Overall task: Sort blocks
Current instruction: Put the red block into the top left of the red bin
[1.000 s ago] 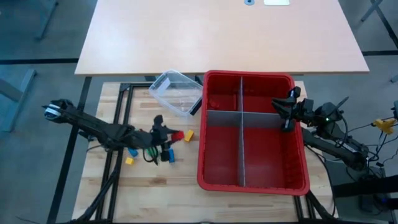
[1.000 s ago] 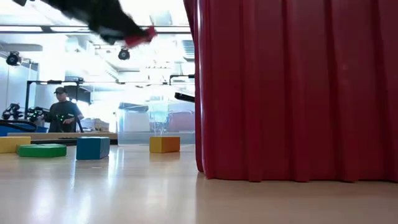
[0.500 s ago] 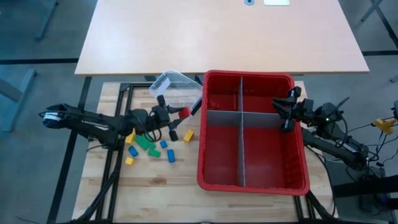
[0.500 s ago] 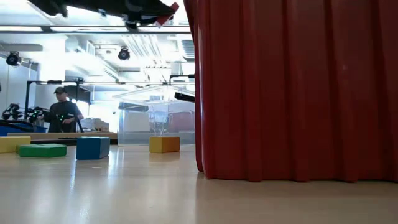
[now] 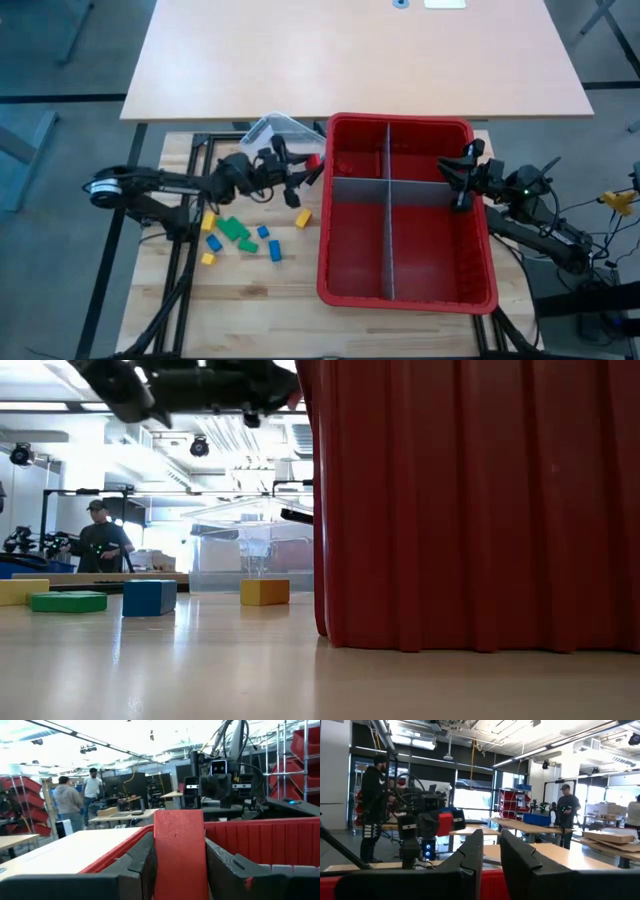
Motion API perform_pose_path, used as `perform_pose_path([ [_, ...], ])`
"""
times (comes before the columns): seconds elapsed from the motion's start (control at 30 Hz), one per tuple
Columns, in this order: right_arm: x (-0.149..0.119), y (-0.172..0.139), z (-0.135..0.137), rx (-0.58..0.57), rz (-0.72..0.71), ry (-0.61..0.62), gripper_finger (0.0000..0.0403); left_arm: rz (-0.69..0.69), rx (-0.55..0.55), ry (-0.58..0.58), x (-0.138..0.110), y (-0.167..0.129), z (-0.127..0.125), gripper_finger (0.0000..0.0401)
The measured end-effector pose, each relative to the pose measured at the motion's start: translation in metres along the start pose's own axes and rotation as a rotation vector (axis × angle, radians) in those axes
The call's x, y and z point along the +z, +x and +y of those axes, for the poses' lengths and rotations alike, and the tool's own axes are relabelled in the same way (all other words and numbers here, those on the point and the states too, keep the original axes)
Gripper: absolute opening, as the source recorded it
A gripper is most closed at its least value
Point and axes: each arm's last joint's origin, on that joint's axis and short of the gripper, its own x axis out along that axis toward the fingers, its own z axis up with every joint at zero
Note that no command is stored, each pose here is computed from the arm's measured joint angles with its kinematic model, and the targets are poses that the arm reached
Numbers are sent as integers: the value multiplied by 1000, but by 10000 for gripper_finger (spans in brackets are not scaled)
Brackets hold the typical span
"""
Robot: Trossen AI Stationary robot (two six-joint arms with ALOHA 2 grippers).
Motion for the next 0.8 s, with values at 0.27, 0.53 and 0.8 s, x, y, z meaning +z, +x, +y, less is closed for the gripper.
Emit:
perform_pose_path([
  [0.27,0,0,0,0,1,2,58,23,-62,3,-1,51,9,105],
  [0.53,-1,0,0,0,11,15,52,166,-17,-70,-13,97,30,105],
  [0.8,-4,0,0,1,44,44,44,262,57,-268,-31,104,50,138],
])
